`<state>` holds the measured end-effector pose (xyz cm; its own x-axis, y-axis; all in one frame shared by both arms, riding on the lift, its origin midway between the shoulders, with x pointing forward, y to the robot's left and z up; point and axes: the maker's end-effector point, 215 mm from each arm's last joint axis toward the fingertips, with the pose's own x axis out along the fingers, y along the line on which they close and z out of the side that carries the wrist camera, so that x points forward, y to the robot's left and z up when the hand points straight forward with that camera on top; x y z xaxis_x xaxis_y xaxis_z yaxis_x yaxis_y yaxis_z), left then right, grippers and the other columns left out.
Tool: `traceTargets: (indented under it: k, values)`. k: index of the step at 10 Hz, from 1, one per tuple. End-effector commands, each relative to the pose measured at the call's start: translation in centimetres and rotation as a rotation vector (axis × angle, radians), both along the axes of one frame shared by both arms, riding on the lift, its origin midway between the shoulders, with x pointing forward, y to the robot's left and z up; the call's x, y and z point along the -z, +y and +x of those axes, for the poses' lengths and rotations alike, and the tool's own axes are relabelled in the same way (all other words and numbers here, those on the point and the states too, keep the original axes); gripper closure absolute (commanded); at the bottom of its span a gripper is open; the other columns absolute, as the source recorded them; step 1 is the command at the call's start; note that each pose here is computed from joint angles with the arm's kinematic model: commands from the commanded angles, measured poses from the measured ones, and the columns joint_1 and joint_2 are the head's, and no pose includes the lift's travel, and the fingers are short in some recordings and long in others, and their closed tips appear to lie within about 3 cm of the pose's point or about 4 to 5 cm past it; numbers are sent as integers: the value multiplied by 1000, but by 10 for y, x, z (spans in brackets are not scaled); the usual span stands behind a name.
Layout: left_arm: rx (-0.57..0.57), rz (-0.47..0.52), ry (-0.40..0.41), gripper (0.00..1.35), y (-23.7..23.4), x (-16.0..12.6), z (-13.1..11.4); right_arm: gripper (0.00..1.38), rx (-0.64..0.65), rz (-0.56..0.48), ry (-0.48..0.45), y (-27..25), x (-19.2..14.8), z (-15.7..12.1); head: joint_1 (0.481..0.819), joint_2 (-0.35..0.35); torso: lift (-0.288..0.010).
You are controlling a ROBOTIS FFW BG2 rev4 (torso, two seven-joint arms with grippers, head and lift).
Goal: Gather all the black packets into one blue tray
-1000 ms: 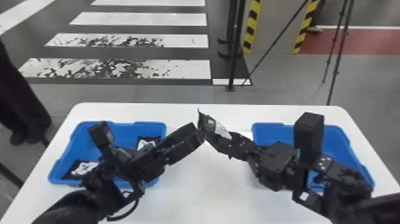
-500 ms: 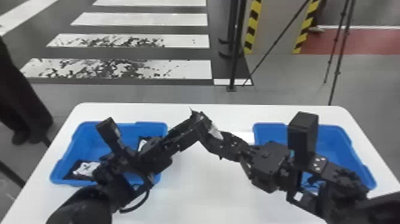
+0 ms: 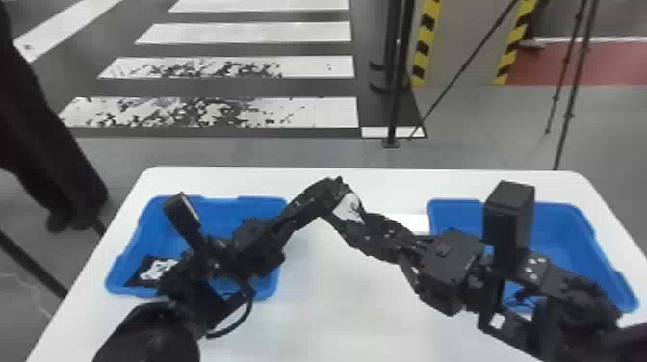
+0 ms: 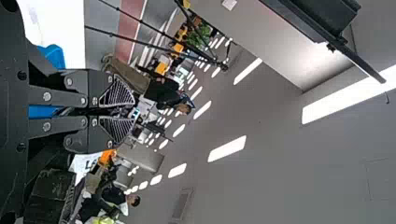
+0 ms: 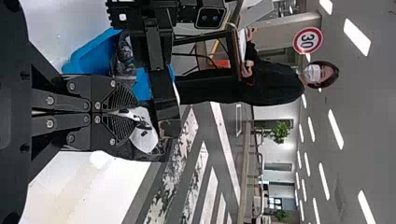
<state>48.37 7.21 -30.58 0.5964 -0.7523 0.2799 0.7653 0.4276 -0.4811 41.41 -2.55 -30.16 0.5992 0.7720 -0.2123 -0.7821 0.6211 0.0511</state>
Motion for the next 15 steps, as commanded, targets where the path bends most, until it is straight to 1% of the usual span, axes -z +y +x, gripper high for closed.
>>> traceTargets:
  k: [1,2,3,4,5,6,7,9,10,11,12,13,14,15]
  values:
    - [8,-2,2,1202,-1,0,-1,892,-14,40,-7,5,-3,-1,695,56,-110]
    - [5,-8,-16,1204,1,-5,-1,897,-9,43,-13,3,-5,0,695,61,-110]
    - [-22,-6,-52,1204,8,-12,1,720,0,57,6,-1,-1,-2,695,62,-110]
    - [-57,20,-87,1204,23,-16,6,410,40,59,7,-19,4,3,695,65,-110]
    - [-79,34,-110,1204,36,-20,8,200,85,64,6,-40,9,5,695,65,-110]
    - [-108,48,-118,1204,53,-18,9,93,130,83,24,-60,18,4,695,61,-110]
    - [-149,96,-131,1204,78,-14,11,104,191,111,51,-85,32,0,695,53,-110]
    - [-240,235,-162,1204,136,-4,16,105,301,112,99,-132,57,-15,695,48,-110]
    - [-291,331,-180,1204,166,-2,21,105,336,103,123,-148,68,-24,695,52,-110]
    - [-345,454,-192,1202,200,3,26,105,352,103,143,-156,75,-31,695,62,-110]
    - [-381,555,-187,1202,225,10,32,107,360,100,158,-160,81,-37,695,84,-110]
    - [-414,554,-171,1190,240,15,37,107,375,103,168,-167,84,-41,695,117,-110]
    - [-452,551,-117,660,257,28,38,107,430,110,193,-188,94,-49,695,133,-110]
    - [-471,567,-73,96,269,44,30,104,501,105,182,-211,91,-58,695,148,-110]
